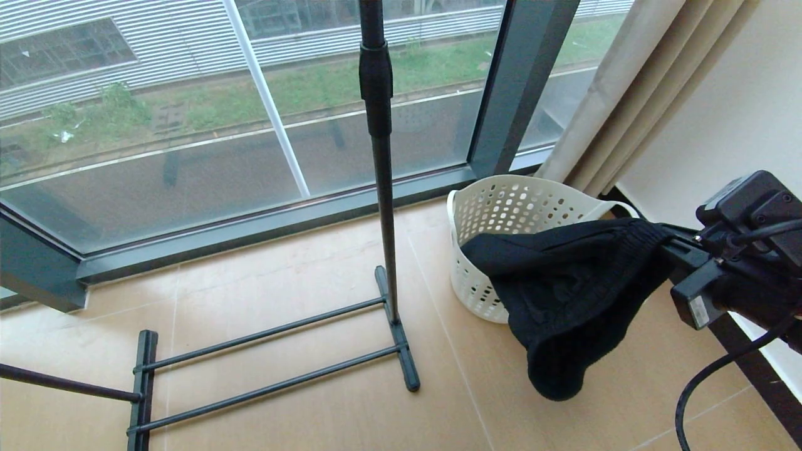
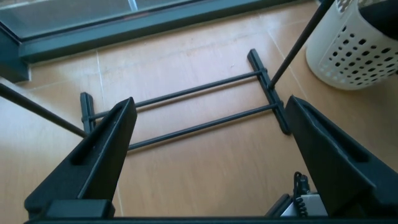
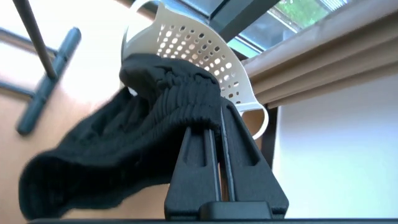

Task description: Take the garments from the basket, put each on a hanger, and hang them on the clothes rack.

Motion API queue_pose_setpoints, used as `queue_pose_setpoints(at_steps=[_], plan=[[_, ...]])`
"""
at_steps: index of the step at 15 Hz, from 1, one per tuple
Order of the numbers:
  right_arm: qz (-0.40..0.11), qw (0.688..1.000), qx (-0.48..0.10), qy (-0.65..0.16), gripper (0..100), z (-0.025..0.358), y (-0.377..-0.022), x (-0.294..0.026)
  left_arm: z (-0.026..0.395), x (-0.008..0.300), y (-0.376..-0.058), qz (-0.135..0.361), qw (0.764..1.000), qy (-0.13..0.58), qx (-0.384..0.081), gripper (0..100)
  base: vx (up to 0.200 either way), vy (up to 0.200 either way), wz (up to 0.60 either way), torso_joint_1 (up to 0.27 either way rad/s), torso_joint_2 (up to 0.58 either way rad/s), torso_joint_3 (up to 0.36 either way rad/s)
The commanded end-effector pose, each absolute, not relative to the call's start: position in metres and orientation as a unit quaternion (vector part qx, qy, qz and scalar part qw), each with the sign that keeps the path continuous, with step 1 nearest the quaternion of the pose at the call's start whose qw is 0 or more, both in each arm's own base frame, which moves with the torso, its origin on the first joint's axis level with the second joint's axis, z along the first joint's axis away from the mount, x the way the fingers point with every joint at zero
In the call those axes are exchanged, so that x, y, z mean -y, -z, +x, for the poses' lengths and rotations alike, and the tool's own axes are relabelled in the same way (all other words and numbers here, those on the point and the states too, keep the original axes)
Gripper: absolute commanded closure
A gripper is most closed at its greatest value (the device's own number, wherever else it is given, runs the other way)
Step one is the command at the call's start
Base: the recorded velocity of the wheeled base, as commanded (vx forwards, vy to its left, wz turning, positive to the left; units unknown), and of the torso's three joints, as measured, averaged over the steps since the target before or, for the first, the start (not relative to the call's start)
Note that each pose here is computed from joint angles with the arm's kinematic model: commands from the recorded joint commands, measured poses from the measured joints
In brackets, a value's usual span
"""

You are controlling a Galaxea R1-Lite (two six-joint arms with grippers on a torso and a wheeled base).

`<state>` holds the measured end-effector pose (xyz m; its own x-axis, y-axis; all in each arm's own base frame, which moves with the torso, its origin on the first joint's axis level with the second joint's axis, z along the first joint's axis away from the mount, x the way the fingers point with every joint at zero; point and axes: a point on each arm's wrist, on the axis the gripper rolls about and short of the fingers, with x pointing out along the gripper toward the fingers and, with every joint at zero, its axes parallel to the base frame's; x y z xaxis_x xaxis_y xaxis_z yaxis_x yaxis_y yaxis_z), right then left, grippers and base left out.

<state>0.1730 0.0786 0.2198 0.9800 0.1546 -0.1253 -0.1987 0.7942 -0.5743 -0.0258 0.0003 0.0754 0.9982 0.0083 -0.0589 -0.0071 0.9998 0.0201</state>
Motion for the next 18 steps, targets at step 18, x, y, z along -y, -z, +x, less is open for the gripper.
queue_pose_setpoints(at_steps=[18], plan=[[-0.235,0.968,-0.075,-0.049,100,0.217,-0.217,-0.075,-0.026,0.000,-0.075,0.009,0.999,-0.004,-0.031,0,0.000,0.000,0.00,0.022,-0.09,0.134]])
